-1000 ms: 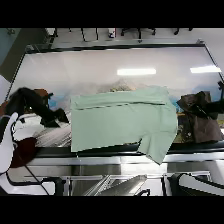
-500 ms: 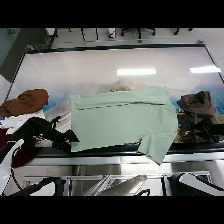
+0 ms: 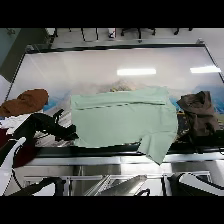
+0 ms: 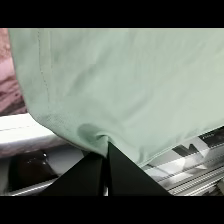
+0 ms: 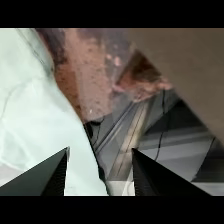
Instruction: Fold the shirts.
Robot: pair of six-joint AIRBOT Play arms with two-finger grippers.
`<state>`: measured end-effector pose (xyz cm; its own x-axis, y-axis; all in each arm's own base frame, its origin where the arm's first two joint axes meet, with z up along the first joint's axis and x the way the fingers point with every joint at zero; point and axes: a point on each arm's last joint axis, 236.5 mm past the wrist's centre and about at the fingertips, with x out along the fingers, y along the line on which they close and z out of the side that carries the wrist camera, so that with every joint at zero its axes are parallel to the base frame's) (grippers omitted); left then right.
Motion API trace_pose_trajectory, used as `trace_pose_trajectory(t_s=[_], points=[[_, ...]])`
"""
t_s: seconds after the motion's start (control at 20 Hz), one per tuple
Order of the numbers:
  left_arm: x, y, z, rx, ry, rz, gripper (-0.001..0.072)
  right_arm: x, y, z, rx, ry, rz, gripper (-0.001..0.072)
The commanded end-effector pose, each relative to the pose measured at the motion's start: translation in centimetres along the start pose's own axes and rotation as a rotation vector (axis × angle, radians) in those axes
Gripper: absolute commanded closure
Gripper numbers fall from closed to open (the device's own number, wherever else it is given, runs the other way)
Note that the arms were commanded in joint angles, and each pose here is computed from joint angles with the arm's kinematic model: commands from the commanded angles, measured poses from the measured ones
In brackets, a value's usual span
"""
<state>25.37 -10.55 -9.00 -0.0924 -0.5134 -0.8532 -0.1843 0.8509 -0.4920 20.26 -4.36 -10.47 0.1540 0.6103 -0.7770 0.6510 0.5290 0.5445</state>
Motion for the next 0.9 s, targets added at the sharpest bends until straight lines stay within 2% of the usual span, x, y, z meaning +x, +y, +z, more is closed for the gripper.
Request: trace_pose_trajectory(t_s=[0.0,0.25,0.3,0.35,0.5,0.6,0.75,0.85], points=[[-0.5,-0.2,0.6,0.02,-0.017,0.006,0.0694,2.6,-0.1,-1.1,-0.041,0.066,-0.032,0.0252],[-0.5,-0.2,0.7,0.021,-0.019,0.006,0.0693,6.5,3.1,-1.3,-0.082,0.119,0.008,0.0265],[-0.5,-0.2,0.6,0.021,-0.017,0.007,0.0693,6.8,4.1,-1.2,-0.078,0.115,0.045,0.0448],[-0.5,0.1,0.5,0.026,-0.011,0.02,0.0694,6.8,5.4,-1.1,-0.085,0.105,0.095,0.069],[-1.0,3.6,-1.5,0.042,0.079,0.161,0.0694,6.2,6.7,-1.4,-0.086,0.112,0.14,0.0688],[-2.1,6.7,-3.5,-0.001,0.16,0.272,0.0694,5.7,4.3,-2.1,-0.039,0.127,0.016,0.0688],[-3.7,9.1,-5.4,-0.073,0.233,0.307,0.0694,3.1,-1.6,-3.0,0.062,0.102,-0.294,0.0688],[-4.2,9.8,-5.6,-0.103,0.235,0.309,0.0694,1.5,-1.9,-2.7,0.036,0.041,-0.342,0.0689]])
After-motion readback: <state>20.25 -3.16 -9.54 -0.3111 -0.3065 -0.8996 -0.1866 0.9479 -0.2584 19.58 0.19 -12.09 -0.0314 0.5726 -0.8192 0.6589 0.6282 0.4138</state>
